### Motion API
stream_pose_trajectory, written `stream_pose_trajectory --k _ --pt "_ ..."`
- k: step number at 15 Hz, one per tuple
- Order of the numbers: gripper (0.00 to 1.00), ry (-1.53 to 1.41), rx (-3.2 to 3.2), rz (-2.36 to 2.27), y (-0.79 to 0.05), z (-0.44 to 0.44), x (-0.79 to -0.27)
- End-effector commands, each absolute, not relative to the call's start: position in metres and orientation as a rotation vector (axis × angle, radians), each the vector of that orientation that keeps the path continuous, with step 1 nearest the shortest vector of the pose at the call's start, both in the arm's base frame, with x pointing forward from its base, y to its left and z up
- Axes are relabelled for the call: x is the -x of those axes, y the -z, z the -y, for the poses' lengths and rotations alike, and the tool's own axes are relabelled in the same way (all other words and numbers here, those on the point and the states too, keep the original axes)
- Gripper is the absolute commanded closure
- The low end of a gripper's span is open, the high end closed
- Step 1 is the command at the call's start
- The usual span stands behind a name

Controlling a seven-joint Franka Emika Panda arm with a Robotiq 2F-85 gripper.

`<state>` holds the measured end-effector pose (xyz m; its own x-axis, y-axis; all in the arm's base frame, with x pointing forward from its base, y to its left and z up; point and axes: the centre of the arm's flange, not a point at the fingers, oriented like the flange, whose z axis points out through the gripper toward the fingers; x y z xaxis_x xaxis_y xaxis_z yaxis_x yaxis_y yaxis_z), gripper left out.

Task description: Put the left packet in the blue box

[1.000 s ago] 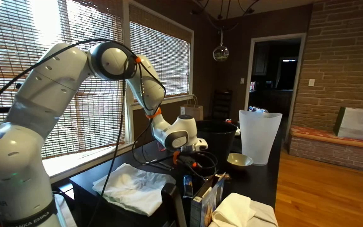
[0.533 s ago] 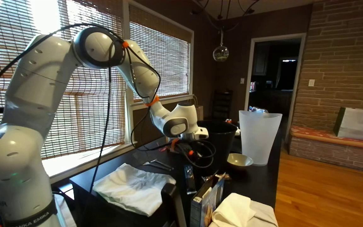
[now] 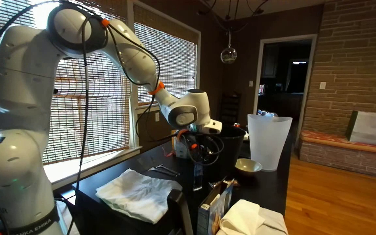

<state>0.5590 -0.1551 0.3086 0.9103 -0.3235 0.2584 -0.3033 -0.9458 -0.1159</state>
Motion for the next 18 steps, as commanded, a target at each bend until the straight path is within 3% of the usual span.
stream_pose_trajectory --k 1,8,18 --pt "1.0 0.422 2.941 -0.676 -0.343 0.165 -0.532" --pt "1.0 0.364 2.841 -0.672 -0.394 0.177 -0.524" --pt "1.0 0.369 2.863 -0.522 -0.402 0.188 -0.535"
